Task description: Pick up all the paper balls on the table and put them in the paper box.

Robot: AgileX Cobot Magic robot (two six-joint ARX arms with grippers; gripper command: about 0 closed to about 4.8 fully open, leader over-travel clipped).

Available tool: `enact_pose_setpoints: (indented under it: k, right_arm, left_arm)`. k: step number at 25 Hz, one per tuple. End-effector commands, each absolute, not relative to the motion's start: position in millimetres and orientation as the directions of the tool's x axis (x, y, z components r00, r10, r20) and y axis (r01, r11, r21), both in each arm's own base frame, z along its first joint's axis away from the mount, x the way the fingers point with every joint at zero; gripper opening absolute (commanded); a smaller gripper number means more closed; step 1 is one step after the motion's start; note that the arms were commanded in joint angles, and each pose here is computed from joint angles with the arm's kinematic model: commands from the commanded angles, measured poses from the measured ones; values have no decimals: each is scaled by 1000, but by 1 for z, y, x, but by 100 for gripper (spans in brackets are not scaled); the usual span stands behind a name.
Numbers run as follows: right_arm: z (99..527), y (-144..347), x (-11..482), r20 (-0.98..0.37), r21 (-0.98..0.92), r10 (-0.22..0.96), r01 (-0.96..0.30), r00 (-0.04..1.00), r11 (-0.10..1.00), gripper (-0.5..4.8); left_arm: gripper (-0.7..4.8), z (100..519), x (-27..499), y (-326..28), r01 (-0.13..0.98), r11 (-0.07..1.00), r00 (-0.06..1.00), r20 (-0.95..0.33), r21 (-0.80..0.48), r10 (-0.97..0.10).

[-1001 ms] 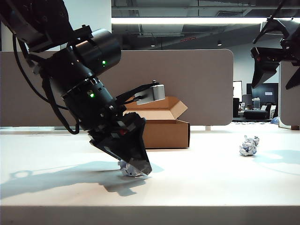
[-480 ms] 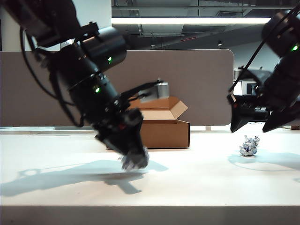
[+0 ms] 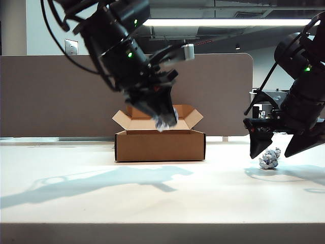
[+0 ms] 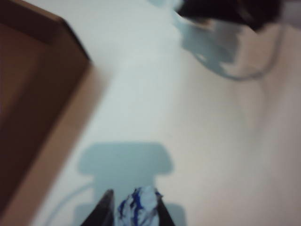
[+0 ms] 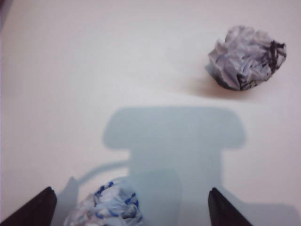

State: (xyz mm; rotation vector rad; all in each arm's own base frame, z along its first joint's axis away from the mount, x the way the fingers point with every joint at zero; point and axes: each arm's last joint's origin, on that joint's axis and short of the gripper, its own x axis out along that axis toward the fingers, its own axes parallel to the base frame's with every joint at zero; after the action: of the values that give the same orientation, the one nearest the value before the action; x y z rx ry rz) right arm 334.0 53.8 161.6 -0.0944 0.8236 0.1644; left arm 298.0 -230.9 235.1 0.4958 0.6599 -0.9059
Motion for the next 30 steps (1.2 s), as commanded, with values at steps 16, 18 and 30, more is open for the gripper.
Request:
enact_pose_setpoints:
  k: [16, 18, 30]
  right_arm:
    - [148, 57, 340, -741, 35, 174, -222, 648, 975, 226]
    - [146, 57, 340, -745, 38, 177, -224, 643, 974, 179]
    - [184, 66, 364, -663, 103, 283, -290, 694, 951, 146]
  left_arm:
    - [96, 300, 358, -184, 513, 819, 816, -445, 259, -370]
    - [96, 301, 360, -181, 506, 823, 820, -441, 257, -366]
    - [96, 266, 401, -164, 565, 819, 767, -428, 99, -477]
